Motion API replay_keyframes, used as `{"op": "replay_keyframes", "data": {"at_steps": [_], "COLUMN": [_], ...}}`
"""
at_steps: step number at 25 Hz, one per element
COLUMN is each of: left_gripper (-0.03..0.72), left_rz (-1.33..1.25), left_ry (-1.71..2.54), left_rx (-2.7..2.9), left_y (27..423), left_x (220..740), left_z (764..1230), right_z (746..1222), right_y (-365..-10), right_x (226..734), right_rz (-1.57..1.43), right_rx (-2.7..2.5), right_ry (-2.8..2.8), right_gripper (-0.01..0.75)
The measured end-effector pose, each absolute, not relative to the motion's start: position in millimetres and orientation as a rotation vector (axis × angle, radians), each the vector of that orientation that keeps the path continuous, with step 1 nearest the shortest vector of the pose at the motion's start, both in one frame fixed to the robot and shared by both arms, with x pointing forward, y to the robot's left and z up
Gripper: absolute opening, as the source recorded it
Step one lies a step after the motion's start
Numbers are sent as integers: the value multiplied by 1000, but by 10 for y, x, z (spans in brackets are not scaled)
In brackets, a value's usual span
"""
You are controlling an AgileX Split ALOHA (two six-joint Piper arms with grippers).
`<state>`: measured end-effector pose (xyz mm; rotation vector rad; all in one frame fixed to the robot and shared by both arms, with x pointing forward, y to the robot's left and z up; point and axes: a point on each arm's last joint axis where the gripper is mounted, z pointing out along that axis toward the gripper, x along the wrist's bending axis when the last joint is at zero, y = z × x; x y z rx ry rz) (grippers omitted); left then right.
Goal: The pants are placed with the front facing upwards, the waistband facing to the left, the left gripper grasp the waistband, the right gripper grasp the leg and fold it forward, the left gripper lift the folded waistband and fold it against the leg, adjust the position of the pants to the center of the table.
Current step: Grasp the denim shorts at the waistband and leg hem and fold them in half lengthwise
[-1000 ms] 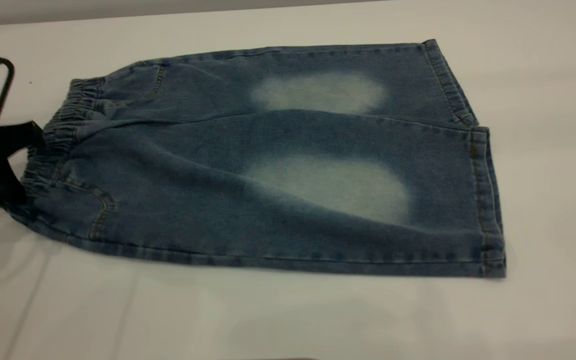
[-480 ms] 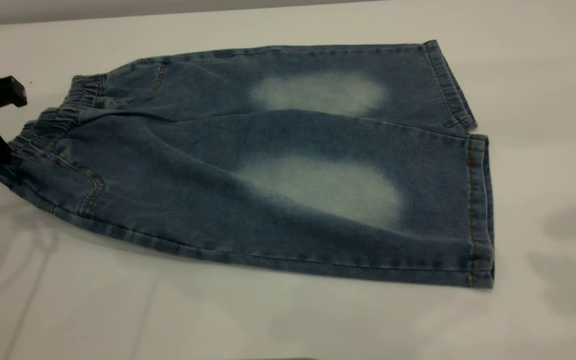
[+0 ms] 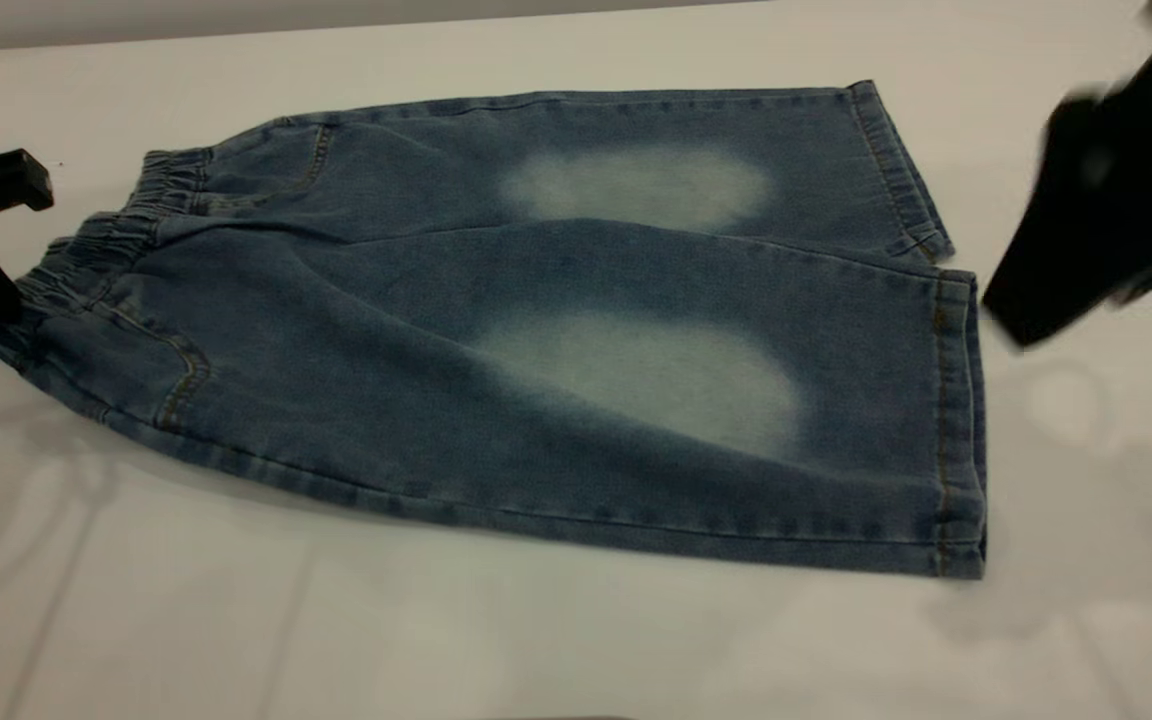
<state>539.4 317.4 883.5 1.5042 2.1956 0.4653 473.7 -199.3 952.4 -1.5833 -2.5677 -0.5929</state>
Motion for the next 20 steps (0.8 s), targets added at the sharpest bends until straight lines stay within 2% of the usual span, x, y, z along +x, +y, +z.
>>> {"op": "replay_keyframes", "data": {"at_steps": [8, 20], "left_gripper": [49, 49], "left_rz": [470, 469], "left_ry": [2193, 2196], "left_rx": [1499, 1493], "left_y": [3175, 3175], "left_x": [5399, 5399], "left_z": [8838, 8838], "right_z": [9095, 8577], "right_y": [-1743, -1771], "right_x": [4747, 4773], "right_rz": [-441, -289], "right_rx": [-1454, -1524], "right_ry": [-2661, -2634], "right_gripper": [440, 440]}}
